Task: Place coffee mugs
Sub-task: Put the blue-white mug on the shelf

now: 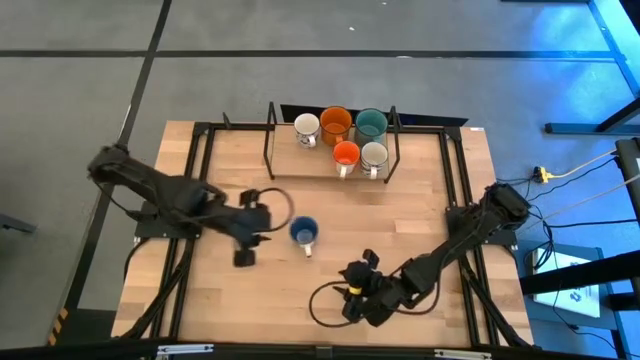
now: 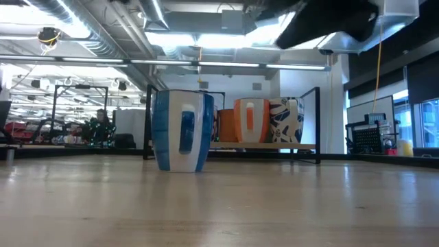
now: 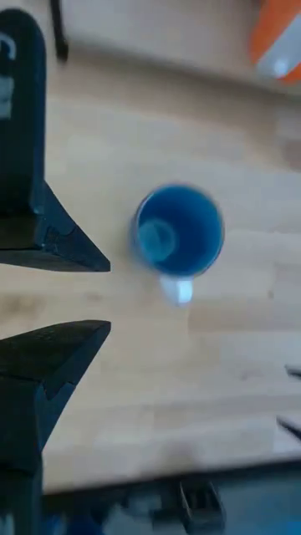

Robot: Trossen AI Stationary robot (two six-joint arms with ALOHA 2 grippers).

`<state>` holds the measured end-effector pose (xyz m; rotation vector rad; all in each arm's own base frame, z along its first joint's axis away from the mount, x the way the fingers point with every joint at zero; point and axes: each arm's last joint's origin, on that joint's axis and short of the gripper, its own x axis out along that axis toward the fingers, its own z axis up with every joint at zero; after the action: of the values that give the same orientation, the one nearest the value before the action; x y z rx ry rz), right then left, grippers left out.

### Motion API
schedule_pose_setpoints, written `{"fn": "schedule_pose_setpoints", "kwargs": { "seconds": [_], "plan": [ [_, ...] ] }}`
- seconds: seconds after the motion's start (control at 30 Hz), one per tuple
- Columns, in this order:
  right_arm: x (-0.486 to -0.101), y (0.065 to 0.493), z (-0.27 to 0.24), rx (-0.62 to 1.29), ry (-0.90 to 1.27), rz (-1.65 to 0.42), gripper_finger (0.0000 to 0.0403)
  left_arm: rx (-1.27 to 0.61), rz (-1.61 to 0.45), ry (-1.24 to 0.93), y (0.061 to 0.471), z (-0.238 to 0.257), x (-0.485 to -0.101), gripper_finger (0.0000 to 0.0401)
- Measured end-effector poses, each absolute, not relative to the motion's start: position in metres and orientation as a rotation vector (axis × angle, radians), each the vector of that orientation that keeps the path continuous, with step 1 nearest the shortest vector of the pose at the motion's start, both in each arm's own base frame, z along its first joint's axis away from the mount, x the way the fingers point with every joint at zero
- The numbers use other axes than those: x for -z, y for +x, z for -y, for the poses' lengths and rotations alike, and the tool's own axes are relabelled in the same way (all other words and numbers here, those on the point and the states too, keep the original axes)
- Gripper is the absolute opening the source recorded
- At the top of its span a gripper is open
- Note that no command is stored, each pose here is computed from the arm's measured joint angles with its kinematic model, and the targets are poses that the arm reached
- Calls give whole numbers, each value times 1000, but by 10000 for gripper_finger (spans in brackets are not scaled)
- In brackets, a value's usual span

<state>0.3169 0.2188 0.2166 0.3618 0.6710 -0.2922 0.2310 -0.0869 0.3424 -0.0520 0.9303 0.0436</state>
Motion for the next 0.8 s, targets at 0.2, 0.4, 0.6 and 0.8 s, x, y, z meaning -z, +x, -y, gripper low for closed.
{"fn": "schedule_pose_setpoints", "kwargs": {
  "seconds": [0.2, 0.4, 0.6, 0.8],
  "plan": [
    [-191, 339, -204, 289, 411, -590, 193, -38, -872, -198, 190, 91, -315, 98],
    [-176, 366, -201, 368, 458, -522, 193, -40, -905, -225, 171, 91, -299, 98],
    [-194, 393, -196, 518, 480, -588, 193, -22, -963, -185, 163, 88, -296, 98],
    [-198, 417, -185, 697, 563, -670, 193, -29, -954, -110, 158, 84, -298, 98]
  ]
}}
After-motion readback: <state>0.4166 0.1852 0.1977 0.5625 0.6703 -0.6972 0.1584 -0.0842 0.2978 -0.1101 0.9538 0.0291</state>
